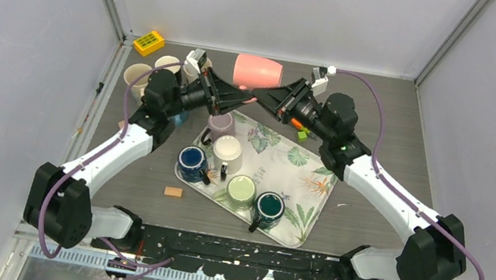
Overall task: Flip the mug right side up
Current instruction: Turn over the cup on the tray.
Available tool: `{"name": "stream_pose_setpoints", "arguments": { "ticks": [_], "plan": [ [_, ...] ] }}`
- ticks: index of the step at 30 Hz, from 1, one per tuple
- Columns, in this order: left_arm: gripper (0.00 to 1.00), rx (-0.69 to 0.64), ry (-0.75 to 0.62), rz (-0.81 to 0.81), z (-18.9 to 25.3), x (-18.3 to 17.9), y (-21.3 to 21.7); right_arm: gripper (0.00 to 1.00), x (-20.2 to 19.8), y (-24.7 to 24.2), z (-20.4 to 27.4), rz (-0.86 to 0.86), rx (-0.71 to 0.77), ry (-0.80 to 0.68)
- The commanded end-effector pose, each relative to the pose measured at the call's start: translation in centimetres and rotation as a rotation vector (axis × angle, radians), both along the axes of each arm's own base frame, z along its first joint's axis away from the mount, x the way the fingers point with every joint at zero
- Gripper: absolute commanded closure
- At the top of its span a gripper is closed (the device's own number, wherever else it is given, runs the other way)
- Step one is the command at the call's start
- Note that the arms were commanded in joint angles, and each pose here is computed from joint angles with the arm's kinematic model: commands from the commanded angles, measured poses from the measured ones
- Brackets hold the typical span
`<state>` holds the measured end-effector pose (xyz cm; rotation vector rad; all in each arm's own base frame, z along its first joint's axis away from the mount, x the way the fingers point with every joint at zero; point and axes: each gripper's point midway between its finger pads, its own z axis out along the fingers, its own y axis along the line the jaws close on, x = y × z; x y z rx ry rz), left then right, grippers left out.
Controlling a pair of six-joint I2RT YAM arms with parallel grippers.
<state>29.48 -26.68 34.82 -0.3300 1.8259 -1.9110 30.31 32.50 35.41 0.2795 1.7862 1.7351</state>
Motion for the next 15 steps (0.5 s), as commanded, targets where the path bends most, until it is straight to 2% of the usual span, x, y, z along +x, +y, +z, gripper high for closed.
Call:
{"name": "stream_pose_setpoints", "arguments": {
  "ticks": [1, 5, 7, 11, 13, 14, 15],
  "plan": [
    [0.97, -0.022, -0.077, -0.011, 1.4, -0.3, 0.2, 0.99, -1.5, -0.1, 4.5, 0.043, 0.089, -0.151],
    [1.0, -0.011, -0.089, -0.008, 1.3, -0.4, 0.2, 0.97, -1.5, -0.1, 4.2, 0.041, 0.068, -0.149],
    [0.99, 0.004, -0.099, -0.007, 1.3, -0.5, 0.2, 0.8, -1.4, -0.2, 3.8, 0.032, 0.052, -0.146],
    [0.99, 0.053, -0.118, 0.008, 1.1, -0.6, 0.4, 0.28, -1.2, -0.7, 2.8, -0.004, -0.021, -0.133],
    [1.0, 0.078, -0.129, 0.018, 1.0, -0.7, 0.6, 0.07, -1.1, -1.2, 2.3, -0.029, -0.067, -0.135],
    [1.0, 0.093, -0.133, 0.024, 0.9, -0.7, 0.6, 0.01, -1.1, -1.4, 2.0, -0.044, -0.096, -0.138],
    [1.0, 0.11, -0.137, 0.032, 0.9, -0.7, 0.8, 0.0, -1.1, -1.8, 1.9, -0.059, -0.119, -0.142]
  ]
}}
